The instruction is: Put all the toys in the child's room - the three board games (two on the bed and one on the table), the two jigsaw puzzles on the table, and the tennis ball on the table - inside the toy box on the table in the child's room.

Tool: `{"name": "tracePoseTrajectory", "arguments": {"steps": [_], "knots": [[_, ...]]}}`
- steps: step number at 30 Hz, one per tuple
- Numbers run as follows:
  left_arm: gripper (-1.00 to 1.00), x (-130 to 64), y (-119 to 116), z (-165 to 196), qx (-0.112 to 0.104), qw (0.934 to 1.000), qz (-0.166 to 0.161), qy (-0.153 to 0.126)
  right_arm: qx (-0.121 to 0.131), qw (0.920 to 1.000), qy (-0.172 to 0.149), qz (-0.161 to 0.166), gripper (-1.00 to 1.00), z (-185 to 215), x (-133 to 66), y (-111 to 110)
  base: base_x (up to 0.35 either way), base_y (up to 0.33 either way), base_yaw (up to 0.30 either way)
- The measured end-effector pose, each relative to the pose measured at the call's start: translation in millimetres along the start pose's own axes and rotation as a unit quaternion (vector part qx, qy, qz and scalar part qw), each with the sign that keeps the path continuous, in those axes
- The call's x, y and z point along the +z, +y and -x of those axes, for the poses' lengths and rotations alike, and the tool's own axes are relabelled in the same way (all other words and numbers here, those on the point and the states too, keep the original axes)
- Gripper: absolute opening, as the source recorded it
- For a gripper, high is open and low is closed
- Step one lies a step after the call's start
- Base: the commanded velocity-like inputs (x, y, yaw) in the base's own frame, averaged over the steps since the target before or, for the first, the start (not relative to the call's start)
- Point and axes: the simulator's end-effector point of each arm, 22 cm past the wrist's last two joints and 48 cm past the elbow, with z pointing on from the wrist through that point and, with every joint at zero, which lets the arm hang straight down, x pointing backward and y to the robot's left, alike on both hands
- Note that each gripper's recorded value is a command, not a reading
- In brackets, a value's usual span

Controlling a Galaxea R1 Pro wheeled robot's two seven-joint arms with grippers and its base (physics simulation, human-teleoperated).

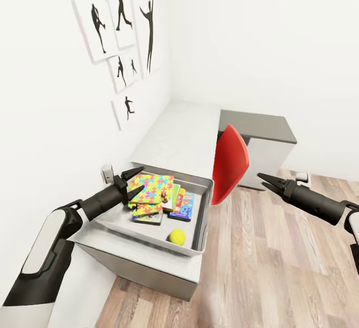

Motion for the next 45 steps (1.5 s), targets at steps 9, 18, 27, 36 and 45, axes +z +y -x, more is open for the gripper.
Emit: {"name": "tracePoseTrajectory", "arguments": {"steps": [9, 18, 27, 36, 45], "knots": [[1.0, 7.0, 1, -7, 0.017, 0.9998, 0.011, 0.006, -0.001, 1.0, -0.001, 0.001, 1.0, 1, 0.1, 2, 0.0, -0.158, -0.28], [1.0, 8.7, -2, -9, 0.019, 0.9998, 0.009, 0.007, -0.001, 1.0, -0.002, 0.003, 1.0, 1, 0.1, 4, 0.0, -0.027, -0.28], [1.0, 8.7, -4, -10, 0.02, 0.9997, 0.008, 0.007, -0.001, 1.0, -0.003, 0.005, 1.0, 1, 0.1, 6, 0.0, -0.005, -0.28], [1.0, 8.3, -7, -10, 0.022, 0.9997, 0.004, 0.007, -0.002, 1.0, -0.002, 0.007, 1.0, 0, 0.9, 8, 0.0, -0.001, -0.28], [1.0, 8.0, -9, -10, 0.023, 0.9997, 0.002, 0.006, -0.003, 1.0, -0.002, 0.008, 1.0, 1, 0.6, 10, 0.0, -0.063, -0.28]]}}
